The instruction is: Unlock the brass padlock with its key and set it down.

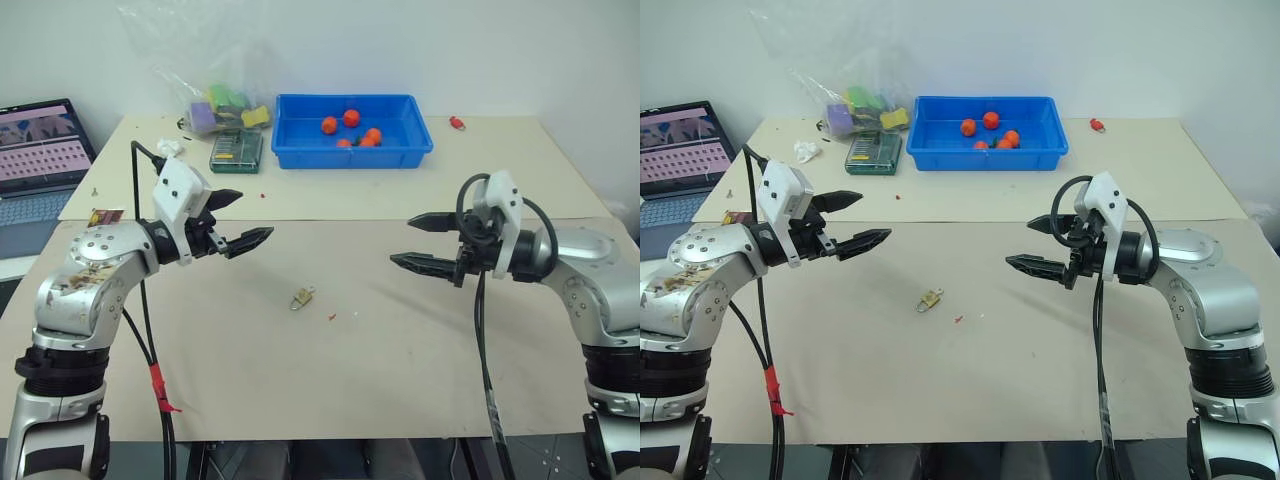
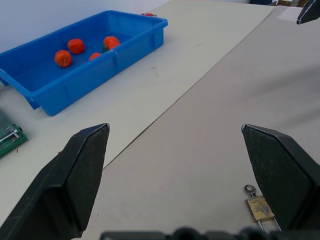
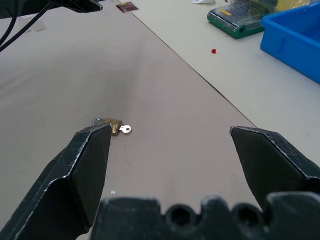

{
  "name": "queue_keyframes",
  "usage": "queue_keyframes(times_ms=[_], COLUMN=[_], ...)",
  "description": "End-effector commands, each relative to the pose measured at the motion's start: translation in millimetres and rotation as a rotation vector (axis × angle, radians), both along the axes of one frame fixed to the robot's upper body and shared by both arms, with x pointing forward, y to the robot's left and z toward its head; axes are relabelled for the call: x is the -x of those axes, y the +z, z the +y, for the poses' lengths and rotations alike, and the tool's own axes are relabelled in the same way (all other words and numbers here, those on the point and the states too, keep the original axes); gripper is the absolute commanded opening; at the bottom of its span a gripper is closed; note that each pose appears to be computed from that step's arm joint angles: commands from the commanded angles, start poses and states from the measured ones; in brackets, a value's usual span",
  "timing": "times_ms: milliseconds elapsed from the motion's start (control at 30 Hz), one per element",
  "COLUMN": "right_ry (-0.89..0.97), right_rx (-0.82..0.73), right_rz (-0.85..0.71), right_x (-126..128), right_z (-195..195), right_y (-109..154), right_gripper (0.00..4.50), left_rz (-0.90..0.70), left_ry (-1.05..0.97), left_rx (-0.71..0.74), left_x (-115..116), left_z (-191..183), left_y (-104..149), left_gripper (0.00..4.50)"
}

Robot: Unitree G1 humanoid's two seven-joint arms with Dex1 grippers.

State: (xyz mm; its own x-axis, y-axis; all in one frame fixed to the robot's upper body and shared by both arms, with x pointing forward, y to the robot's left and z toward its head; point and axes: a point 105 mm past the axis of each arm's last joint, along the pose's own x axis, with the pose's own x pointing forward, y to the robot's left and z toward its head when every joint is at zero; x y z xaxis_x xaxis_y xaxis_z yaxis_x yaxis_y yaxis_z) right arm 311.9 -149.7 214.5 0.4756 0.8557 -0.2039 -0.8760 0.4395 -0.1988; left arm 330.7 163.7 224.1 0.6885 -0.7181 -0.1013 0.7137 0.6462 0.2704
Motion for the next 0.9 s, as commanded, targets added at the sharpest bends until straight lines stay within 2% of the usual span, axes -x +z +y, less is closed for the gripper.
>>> queue_keyframes(times_ms=[33,200,267,333,400,500,567,667,900], right_ry=[-0.003,-0.036,-0.036,-0.027,-0.028,-0.039,-0.049,-0.071,-0.085], right_rx=[-0.010,0.013,0.022,0.012,0.005,0.001,-0.002,-0.008,-0.015], right_rz=[-0.042,-0.031,-0.040,-0.043,-0.042,-0.039,-0.039,-0.047,-0.054], right_x=[6,4,4,7,8,9,9,7,11], right_z=[0,0,1,5,7,10,10,8,12], right_y=[11,4,4,7,8,6,6,7,6], right_gripper=[4.43,4.43,4.43,4.43,4.43,4.43,4.43,4.43,4.43], left_rz=[-0.030,0.027,0.003,0.032,0.052,0.092,0.127,0.150,0.115], left_ry=[-0.020,-0.052,-0.125,-0.133,-0.084,-0.073,-0.034,0.078,0.204], left_rx=[-0.013,0.079,0.062,0.121,0.164,0.125,0.083,0.062,0.010], left_x=[9,20,37,53,58,68,69,61,49], left_z=[-3,-17,-26,-31,-33,-46,-54,-56,-66], left_y=[2,-12,-18,-28,-38,-63,-84,-102,-119], left_gripper=[4.50,4.50,4.50,4.50,4.50,4.50,4.50,4.50,4.50])
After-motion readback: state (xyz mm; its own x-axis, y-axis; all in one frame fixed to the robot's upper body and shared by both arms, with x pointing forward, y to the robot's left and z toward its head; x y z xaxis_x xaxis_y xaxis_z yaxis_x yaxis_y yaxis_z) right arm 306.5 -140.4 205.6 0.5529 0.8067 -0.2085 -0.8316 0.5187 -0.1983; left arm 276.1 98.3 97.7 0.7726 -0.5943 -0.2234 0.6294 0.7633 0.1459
